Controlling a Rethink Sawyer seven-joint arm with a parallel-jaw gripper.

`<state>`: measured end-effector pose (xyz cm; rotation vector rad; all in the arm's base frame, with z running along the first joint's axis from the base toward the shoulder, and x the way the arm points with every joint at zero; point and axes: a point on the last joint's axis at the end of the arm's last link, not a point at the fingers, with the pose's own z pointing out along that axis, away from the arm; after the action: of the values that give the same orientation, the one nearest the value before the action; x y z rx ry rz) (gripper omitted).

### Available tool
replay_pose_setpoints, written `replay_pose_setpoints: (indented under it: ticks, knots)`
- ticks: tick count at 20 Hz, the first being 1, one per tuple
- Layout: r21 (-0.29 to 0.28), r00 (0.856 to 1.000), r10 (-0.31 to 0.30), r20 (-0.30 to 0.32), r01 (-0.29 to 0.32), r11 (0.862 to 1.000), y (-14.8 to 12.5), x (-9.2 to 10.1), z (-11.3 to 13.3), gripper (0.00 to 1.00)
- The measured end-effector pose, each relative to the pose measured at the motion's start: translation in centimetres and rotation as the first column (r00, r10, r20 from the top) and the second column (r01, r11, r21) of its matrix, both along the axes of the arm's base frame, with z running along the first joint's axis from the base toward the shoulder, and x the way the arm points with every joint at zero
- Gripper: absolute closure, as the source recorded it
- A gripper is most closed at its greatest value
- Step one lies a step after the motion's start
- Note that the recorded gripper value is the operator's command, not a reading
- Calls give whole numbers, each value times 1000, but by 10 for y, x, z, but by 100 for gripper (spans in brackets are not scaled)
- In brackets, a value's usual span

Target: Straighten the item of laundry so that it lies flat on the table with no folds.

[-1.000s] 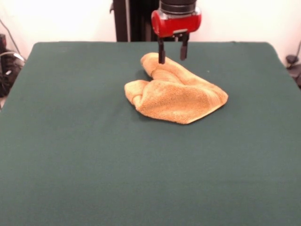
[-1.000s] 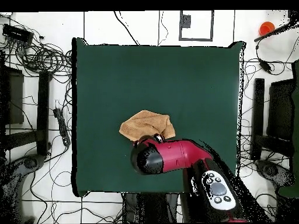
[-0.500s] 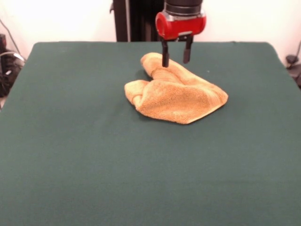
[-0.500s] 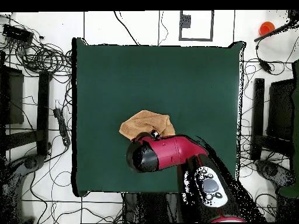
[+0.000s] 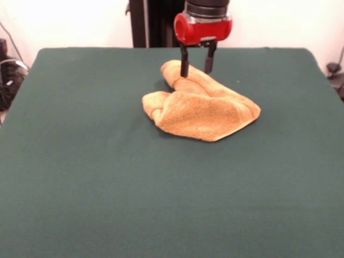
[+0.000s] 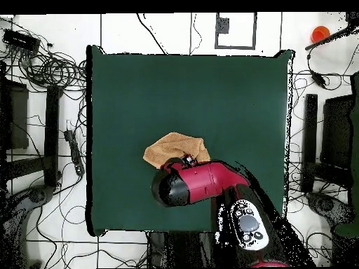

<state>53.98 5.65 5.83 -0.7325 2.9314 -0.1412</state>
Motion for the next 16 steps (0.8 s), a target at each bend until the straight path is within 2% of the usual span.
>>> replay_pose_setpoints:
  ticks: [8, 16]
  knots:
    - [-19, 1000, -17, -1, 17, 1000, -12, -1, 0, 0]
    - [-46, 1000, -6, -10, 5, 999, -21, -9, -4, 0]
